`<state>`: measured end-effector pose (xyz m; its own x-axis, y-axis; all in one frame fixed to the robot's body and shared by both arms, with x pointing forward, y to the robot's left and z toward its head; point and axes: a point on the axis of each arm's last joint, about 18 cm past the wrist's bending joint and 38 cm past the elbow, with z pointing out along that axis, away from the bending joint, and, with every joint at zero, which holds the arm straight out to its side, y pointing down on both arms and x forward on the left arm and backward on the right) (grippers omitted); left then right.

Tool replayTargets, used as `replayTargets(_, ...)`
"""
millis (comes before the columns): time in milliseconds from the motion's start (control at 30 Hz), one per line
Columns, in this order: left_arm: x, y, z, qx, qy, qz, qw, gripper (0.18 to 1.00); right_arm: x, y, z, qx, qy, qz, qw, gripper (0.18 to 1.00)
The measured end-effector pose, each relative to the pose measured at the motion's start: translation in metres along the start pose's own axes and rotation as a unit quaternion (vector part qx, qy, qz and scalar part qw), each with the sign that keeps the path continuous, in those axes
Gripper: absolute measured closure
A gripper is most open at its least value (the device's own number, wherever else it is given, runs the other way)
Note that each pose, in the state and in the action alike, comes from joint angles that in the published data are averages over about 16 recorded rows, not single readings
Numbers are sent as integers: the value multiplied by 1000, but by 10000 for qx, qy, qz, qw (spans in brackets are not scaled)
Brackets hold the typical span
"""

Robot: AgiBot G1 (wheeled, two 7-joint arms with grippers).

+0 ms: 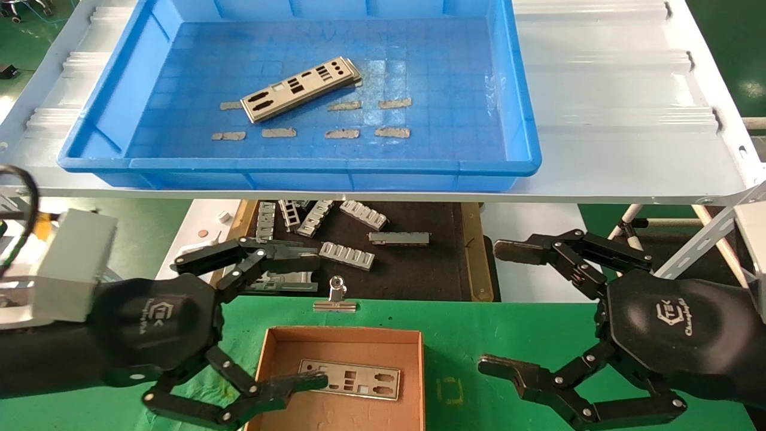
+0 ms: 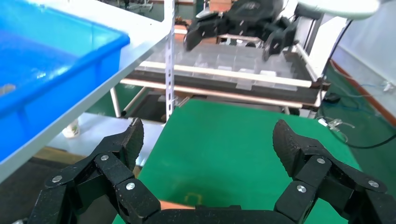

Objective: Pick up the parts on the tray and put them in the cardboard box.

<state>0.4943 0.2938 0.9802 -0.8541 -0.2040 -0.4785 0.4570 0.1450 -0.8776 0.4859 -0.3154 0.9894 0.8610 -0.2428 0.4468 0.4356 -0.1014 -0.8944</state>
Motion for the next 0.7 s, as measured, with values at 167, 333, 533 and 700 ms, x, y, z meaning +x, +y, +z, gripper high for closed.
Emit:
replayTargets(167, 6, -12, -7, 118, 90, 3, 9999, 184, 0, 0, 0, 0, 1, 1, 10000, 199)
replayTargets(333, 10, -20, -12, 185, 151, 13, 9997, 184, 0, 0, 0, 1, 2, 1, 10000, 184)
replayTargets(533, 12, -22, -14, 210, 174, 19, 9996, 184, 0, 0, 0, 1, 3, 2, 10000, 178)
replayTargets(700, 11, -21, -13, 202, 166, 14, 9997, 184, 0, 0, 0, 1, 3, 2, 10000, 178)
